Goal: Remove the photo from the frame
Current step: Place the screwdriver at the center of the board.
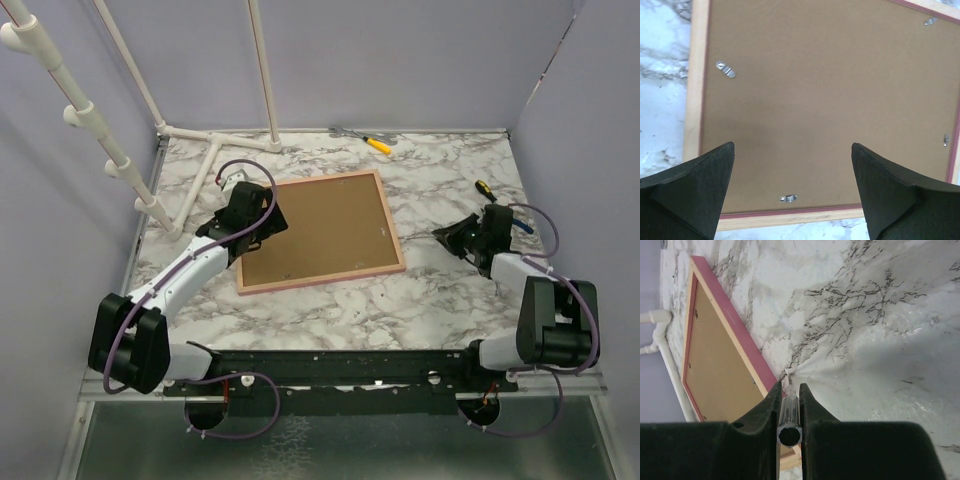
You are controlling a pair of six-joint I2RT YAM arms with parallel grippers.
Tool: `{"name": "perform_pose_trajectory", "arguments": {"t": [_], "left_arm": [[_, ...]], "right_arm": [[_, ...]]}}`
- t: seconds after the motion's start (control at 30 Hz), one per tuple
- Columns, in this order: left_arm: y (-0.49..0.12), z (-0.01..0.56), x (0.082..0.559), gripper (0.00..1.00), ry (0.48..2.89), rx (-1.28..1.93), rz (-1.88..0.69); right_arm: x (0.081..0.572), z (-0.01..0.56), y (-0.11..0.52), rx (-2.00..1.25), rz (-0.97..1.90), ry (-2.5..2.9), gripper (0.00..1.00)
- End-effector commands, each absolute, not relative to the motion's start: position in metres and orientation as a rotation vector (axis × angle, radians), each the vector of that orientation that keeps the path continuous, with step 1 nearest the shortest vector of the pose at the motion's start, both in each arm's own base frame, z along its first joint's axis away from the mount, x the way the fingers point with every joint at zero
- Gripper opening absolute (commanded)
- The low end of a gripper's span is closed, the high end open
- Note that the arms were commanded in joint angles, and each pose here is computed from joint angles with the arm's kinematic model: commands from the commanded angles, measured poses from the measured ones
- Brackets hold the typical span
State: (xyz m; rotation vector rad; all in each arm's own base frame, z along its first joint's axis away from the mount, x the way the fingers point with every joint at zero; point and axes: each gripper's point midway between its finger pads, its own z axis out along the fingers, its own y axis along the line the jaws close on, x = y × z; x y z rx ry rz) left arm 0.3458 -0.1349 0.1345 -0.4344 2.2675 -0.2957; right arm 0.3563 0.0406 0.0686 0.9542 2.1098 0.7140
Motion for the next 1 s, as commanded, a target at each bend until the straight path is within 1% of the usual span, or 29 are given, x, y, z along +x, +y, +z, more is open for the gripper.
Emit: {"name": "perform_pose_trajectory", "arguments": {"t": [0.0, 0.1, 0.13, 0.17, 0.23, 0.27, 0.43, 0.5, 0.53, 0.63, 0.8, 0.97], "left_arm": [[-0.108, 0.125, 0.329, 0.99, 2.267, -0.490, -0.181], [-0.103, 0.122, 0.323, 0.99, 2.271, -0.493, -0.174], [-0.102, 0.122, 0.321, 0.99, 2.269, -0.499, -0.177], [-0.101, 0.121, 0.319, 0.99, 2.271, -0.504, -0.182], [-0.102, 0.120, 0.317, 0.99, 2.275, -0.510, -0.194], [-0.102, 0.119, 0.316, 0.99, 2.276, -0.512, -0.198], [-0.097, 0.118, 0.312, 0.99, 2.279, -0.537, -0.184], [-0.093, 0.120, 0.311, 0.99, 2.275, -0.546, -0.173], [-0.091, 0.120, 0.311, 0.99, 2.274, -0.549, -0.169], [-0.088, 0.122, 0.309, 0.99, 2.275, -0.549, -0.161], [-0.083, 0.124, 0.307, 0.99, 2.273, -0.553, -0.141], [-0.079, 0.122, 0.303, 0.99, 2.275, -0.567, -0.131]], "right_arm": [[0.351, 0.053, 0.044, 0.969, 0.804, 2.138, 0.01], [0.349, 0.044, 0.042, 1.006, 0.875, 2.143, 0.03], [0.348, 0.041, 0.041, 1.021, 0.899, 2.146, 0.07], [0.347, 0.037, 0.041, 1.038, 0.918, 2.150, 0.15], [0.344, 0.028, 0.037, 1.080, 0.934, 2.157, 0.27], [0.342, 0.024, 0.036, 1.097, 0.940, 2.164, 0.30], [0.338, 0.009, 0.032, 1.167, 0.915, 2.197, 0.55], [0.336, 0.009, 0.028, 1.184, 0.878, 2.198, 0.69], [0.336, 0.011, 0.027, 1.184, 0.860, 2.196, 0.73], [0.334, 0.019, 0.020, 1.168, 0.801, 2.183, 0.78], [0.327, 0.033, 0.011, 1.153, 0.712, 2.180, 0.92], [0.325, 0.052, 0.005, 1.045, 0.651, 2.152, 0.93]]}}
